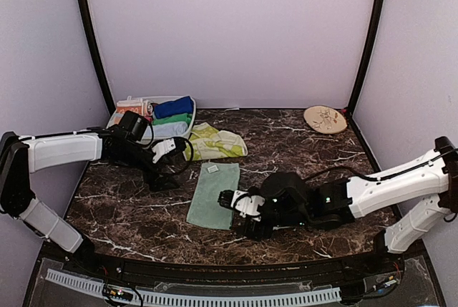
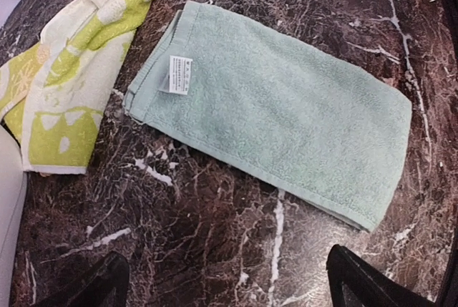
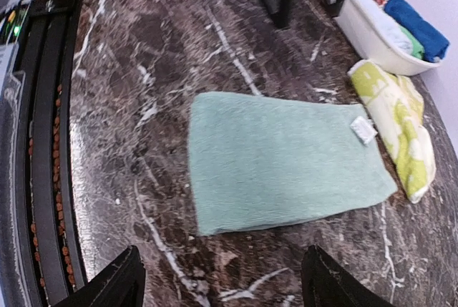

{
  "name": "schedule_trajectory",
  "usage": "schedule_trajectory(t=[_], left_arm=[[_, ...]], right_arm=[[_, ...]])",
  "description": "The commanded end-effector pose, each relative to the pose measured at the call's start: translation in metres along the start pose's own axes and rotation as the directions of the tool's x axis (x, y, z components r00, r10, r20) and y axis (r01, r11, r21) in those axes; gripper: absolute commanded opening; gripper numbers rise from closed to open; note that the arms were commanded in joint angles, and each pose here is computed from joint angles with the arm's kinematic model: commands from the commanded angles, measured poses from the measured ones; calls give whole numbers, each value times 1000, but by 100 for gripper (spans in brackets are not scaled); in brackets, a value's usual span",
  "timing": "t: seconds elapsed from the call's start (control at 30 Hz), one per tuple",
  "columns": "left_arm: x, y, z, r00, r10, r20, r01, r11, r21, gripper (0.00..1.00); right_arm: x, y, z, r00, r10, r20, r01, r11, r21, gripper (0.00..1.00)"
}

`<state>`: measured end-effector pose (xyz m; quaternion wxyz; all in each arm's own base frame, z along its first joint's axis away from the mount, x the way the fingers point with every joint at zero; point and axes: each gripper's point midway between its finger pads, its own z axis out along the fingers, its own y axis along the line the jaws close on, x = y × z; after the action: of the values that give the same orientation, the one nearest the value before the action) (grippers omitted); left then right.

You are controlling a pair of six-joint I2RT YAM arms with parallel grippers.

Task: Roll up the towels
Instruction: Pick up the towel from the center of the board.

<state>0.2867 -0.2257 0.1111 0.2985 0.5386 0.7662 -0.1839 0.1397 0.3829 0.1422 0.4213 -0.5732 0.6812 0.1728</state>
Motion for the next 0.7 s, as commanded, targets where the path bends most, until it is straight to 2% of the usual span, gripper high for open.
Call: schedule_trajectory(t=[0.0,0.17,0.37,0.6,0.67], left_arm=[[-1,-27,-4,1000,-10,23,6,986,165,99],[19,-42,2,1000,-9,-20,13,974,228,99],[36,-61,-2,998,66,-15,-60,960,275,99],[37,-63,-3,996,88,4,-86,957,278,99],[39,-66,-3,995,98,11,-97,953,287,99]], right_arm=[[15,30,33,974,-211,-85,211,977,-18,72],[19,38,61,956,-277,-93,275,961,-33,60],[30,40,89,940,-315,-128,314,949,-34,47],[39,36,110,937,-303,-177,302,953,-31,38],[39,30,114,943,-267,-197,265,964,-34,33]])
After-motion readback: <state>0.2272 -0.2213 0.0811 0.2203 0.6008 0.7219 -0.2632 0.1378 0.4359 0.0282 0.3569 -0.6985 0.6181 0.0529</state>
